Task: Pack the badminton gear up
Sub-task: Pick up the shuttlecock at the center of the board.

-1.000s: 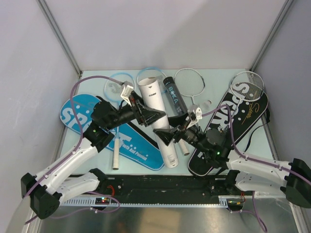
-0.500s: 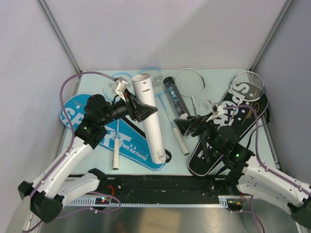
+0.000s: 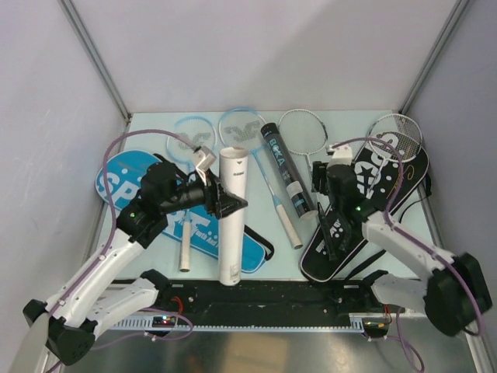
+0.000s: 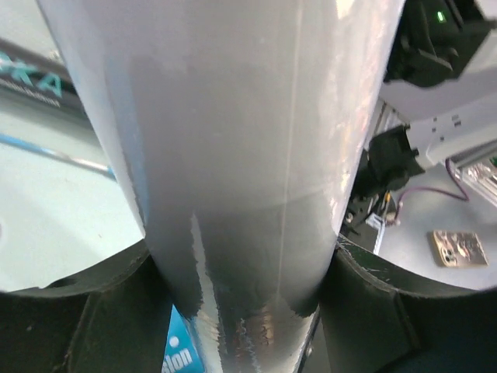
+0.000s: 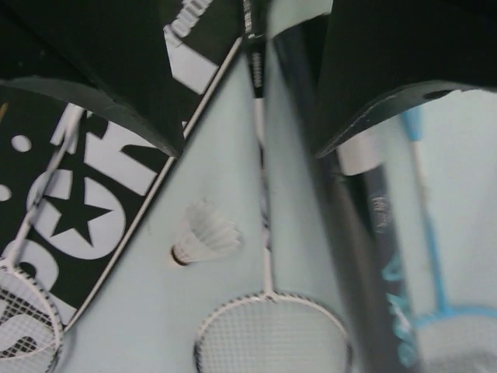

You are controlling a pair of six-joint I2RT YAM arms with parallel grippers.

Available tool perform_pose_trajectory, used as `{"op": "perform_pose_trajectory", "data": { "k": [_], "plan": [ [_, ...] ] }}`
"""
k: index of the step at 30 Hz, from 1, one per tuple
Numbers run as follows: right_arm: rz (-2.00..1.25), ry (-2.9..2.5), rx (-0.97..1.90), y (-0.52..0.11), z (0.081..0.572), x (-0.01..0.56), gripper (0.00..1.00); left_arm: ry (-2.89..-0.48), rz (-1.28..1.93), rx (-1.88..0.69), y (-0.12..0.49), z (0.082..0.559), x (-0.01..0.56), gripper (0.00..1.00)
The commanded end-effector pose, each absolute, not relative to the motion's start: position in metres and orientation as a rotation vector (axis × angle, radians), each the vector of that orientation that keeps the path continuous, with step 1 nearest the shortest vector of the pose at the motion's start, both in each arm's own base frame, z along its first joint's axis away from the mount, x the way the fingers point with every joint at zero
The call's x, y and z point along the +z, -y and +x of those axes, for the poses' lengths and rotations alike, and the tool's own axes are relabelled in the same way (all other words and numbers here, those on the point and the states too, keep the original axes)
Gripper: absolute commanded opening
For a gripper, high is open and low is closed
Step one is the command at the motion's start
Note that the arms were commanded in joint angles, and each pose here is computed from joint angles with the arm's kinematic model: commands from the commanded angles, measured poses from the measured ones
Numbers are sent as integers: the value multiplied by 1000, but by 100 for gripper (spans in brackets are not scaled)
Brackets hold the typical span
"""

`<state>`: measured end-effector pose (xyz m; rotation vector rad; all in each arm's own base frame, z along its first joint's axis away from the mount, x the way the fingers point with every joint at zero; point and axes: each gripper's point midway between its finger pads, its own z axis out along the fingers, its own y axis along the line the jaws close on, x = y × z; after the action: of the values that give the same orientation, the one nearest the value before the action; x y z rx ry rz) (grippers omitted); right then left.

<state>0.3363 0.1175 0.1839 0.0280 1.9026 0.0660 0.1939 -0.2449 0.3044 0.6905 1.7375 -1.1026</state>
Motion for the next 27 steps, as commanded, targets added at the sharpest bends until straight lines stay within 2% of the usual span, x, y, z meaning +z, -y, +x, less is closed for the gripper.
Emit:
{"op": "perform_pose_trajectory", "data": {
  "k": [1, 3, 5, 10, 20, 24, 27],
  "plan": [
    [-183, -1889, -189, -96, 372, 188, 62, -1715, 790, -1131, 252, 177, 297, 58],
    [-230, -1916, -205, -92, 384, 174, 54, -1717, 821, -1128, 253, 171, 291, 59],
    [-275, -1955, -226, -88, 394, 160, 51, -1719, 838, -1115, 253, 168, 287, 59],
    [-362, -2038, -287, -78, 414, 127, 49, -1724, 846, -1093, 251, 166, 282, 61],
    [-334, -2047, -360, -70, 449, 104, 46, -1736, 850, -1065, 251, 170, 279, 62],
    [-333, -2039, -494, -56, 458, 94, 42, -1738, 853, -1060, 250, 171, 278, 62],
    [-336, -2035, -581, -46, 463, 88, 35, -1742, 856, -1059, 250, 171, 277, 62]
  ]
}}
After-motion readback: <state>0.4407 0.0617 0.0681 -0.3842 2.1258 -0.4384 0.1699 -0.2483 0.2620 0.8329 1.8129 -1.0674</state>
